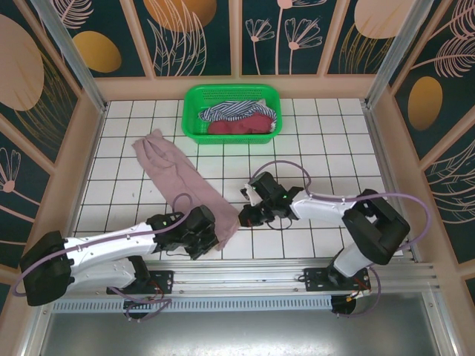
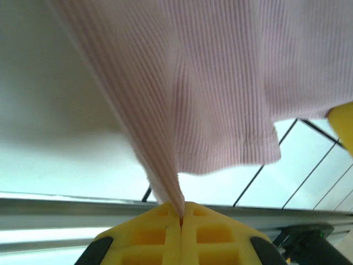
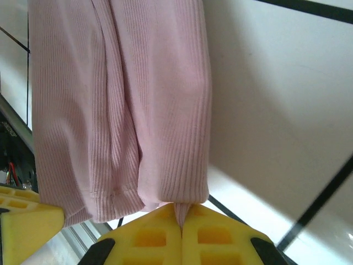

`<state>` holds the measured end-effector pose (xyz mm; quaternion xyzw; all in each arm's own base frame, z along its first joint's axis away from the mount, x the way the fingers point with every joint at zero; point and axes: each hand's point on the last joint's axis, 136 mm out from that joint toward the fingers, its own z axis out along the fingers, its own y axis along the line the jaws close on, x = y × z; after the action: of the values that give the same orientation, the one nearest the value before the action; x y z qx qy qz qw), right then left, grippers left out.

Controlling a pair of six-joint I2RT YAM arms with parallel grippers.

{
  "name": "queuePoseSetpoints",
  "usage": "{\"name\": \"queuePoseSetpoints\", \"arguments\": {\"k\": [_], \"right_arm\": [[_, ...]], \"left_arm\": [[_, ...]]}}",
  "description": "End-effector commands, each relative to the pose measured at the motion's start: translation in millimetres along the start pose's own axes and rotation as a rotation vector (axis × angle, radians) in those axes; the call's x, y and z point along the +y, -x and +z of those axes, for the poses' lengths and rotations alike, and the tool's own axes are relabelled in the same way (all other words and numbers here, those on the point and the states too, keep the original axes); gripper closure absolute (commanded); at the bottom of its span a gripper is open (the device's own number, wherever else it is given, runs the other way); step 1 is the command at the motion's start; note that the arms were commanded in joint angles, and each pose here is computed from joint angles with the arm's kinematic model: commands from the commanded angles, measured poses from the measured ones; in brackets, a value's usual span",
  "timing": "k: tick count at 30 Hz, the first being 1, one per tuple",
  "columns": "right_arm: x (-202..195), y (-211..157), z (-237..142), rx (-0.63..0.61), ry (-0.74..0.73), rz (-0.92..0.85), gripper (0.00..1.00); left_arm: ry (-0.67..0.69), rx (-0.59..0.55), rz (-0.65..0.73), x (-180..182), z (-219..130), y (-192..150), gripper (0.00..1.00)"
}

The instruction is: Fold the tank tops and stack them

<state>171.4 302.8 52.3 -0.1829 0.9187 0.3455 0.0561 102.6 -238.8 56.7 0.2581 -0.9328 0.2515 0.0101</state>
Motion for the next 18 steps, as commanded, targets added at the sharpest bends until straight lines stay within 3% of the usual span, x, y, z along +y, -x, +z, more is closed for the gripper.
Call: {"name": "queuePoseSetpoints", "arguments": {"k": [1,9,12,18], "right_arm": [[-8,-10,-13,0.012,-0.026,0.008,0.99],[-22,-31,-28,0.026,-0.053,0.036,0.99],[-23,-35,-30,0.036,-0.058,0.036,0.99],[-30,-50,-50,0.033,-0.091,0.064,0.99]], "left_arm": [[0.029,0.04,0.072,-5,-7,-18,1.0],[0.042,0.076,0.102,-5,-7,-40,1.0],[-0.009,0.091,0.116,-27,-8,-49,1.0],[-0.031,0.117,0.12,-38,-15,-76,1.0]]}}
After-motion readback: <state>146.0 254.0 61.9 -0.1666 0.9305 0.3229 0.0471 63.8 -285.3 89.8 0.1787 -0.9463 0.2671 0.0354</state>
